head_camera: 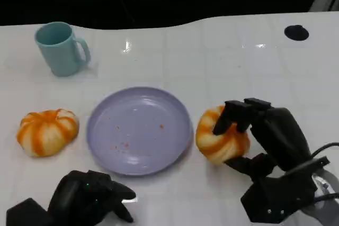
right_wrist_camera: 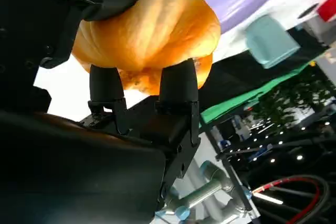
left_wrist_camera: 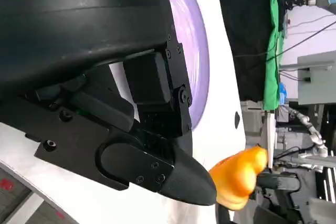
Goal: Grasp the bread from the table and place it into the plate.
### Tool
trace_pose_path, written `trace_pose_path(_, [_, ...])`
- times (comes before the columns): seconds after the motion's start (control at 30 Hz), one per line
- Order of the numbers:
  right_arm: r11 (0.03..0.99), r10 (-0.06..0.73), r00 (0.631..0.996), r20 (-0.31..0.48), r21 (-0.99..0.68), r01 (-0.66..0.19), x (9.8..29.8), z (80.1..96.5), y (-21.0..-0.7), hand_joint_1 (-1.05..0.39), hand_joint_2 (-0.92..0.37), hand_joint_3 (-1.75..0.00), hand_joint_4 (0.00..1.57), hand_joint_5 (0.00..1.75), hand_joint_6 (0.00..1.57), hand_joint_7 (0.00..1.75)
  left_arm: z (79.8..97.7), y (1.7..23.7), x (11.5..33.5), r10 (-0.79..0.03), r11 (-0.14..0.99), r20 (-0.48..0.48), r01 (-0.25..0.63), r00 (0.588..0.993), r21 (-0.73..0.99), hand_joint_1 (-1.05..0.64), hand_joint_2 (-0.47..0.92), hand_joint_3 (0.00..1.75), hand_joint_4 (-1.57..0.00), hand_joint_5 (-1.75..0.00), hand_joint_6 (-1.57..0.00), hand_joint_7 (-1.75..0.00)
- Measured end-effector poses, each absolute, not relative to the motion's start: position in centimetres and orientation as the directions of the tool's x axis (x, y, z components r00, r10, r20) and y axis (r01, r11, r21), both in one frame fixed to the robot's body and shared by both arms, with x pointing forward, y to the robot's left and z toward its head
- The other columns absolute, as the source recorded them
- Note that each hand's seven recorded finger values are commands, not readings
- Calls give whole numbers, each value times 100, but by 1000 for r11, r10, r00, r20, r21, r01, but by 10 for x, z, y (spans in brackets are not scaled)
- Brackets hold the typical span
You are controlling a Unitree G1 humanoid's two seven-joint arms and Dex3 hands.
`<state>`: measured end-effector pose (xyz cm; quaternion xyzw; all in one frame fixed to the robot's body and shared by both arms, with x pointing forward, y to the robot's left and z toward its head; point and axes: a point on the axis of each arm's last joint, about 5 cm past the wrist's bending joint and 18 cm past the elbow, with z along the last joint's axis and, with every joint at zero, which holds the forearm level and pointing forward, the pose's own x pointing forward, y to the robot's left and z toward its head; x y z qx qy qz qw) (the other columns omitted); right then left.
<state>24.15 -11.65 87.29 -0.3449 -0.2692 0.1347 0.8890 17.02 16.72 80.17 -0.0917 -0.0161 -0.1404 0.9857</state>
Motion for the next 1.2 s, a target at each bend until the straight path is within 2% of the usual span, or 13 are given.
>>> trace_pose_path(0.2, [761,441,795,418,-643,-84,249,887,-103,-8,-10,-165,103,175,81,168,802,167,170,-274,943,58,280,960,-177,-105,92,1,-141,-83,-157,-24])
trace_pose_path(0.47, [769,468,770,434,-630,-112,256,897,-79,-7,-13,-164,102,175,79,168,802,166,170,-278,943,58,284,959,-176,-105,92,0,-141,-83,-157,-24])
trace_pose_path(0.63, [765,498,759,420,-625,-156,261,900,-62,-7,-18,-159,98,175,78,163,802,166,170,-279,943,59,285,959,-175,-105,91,0,-141,-82,-157,-23])
trace_pose_path(0.77, [755,531,745,403,-624,-201,266,904,-47,-7,-24,-148,94,175,76,163,801,166,170,-279,943,56,285,959,-175,-105,92,0,-141,-82,-157,-23])
trace_pose_path(0.9, [721,574,723,384,-656,-223,271,908,-31,-9,-28,-139,93,175,79,155,800,166,170,-280,942,54,285,959,-175,-105,92,0,-141,-82,-157,-23])
trace_pose_path(1.0, [709,585,722,371,-666,-232,272,906,-21,-8,-31,-135,88,175,83,140,800,165,170,-281,942,56,286,958,-173,-105,92,1,-141,-82,-157,-23])
trace_pose_path(1.1, [695,591,727,350,-678,-240,273,904,-15,-11,-41,-110,80,156,89,92,800,165,171,-281,942,58,287,958,-171,-105,91,0,-141,-82,-157,-23])
trace_pose_path(1.13, [686,594,729,341,-689,-236,273,904,-13,-15,-46,-97,69,138,83,69,800,165,171,-282,942,59,288,958,-171,-105,91,0,-142,-82,-157,-24])
trace_pose_path(1.2, [662,598,735,319,-713,-230,274,903,-13,-21,-56,-77,51,94,70,38,800,165,171,-282,942,59,288,958,-171,-105,91,0,-142,-82,-157,-24])
